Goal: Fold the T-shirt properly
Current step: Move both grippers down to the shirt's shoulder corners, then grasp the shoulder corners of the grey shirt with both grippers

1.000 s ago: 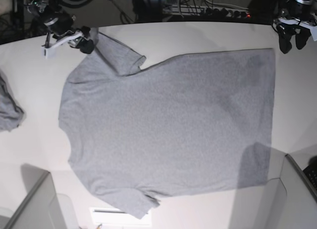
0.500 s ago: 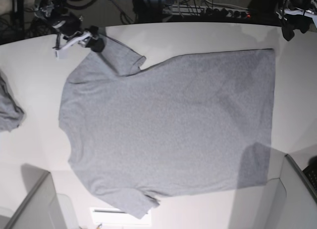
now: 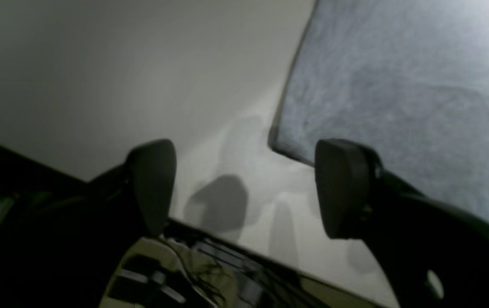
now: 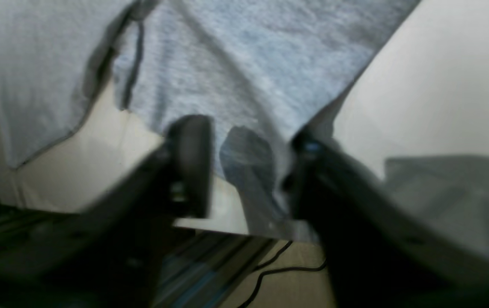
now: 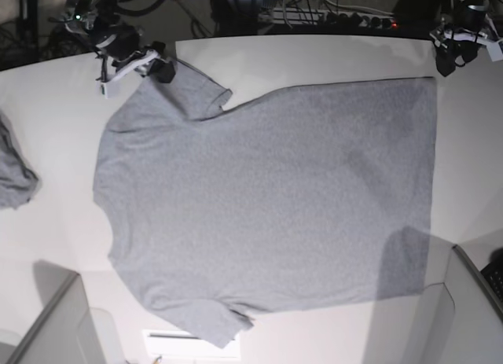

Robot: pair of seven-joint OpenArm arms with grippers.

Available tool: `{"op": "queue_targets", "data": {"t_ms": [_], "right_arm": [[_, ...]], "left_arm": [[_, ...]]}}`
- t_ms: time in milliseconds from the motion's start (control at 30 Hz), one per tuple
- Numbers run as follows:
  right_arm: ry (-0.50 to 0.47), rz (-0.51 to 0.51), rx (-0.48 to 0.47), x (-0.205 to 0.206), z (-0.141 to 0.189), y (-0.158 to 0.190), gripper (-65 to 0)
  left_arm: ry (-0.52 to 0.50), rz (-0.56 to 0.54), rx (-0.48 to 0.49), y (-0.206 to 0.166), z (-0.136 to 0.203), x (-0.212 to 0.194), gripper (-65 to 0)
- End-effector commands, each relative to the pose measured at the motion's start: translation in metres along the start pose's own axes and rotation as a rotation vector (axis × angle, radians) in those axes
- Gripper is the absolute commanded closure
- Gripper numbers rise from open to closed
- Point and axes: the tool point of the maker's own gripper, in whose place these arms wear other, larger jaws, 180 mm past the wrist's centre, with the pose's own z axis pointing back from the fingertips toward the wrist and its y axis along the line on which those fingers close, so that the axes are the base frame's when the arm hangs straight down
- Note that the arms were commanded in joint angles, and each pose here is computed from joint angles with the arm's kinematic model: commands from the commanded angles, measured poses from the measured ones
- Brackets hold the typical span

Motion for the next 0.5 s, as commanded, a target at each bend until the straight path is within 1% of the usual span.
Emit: {"op": "queue_targets", "data": {"t_ms": [0, 33, 67, 200, 400, 467], "right_arm": [[0.033, 0.007, -0.021, -0.008, 0.002, -0.005, -12.8], [0.037, 0.007, -0.02, -0.009, 0.002, -0.004, -5.1], [0.039, 0.009, -0.02, -0.008, 0.002, -0.004, 0.0], [0.036, 0.01, -0.017, -0.007, 0.002, -0.004, 0.0], [0.037, 0.006, -0.015, -0.008, 0.001, -0.003, 0.0], [0.037, 0.007, -0.016, -0.008, 0.001, -0.003, 0.0]], "left_arm": [[-0.024, -0.011, -0.009, 0.0, 0.002, 0.009, -48.7], [-0.026, -0.004, -0.013, -0.001, -0.001, 0.009, -48.7], [-0.03, 0.002, -0.016, -0.002, -0.004, 0.01, -48.7], [-0.039, 0.009, -0.037, -0.009, -0.012, 0.012, -48.7], [0.009, 0.003, -0.092, -0.029, -0.024, -0.002, -48.7], [0.026, 0.018, -0.102, -0.031, -0.029, -0.009, -48.7]]}}
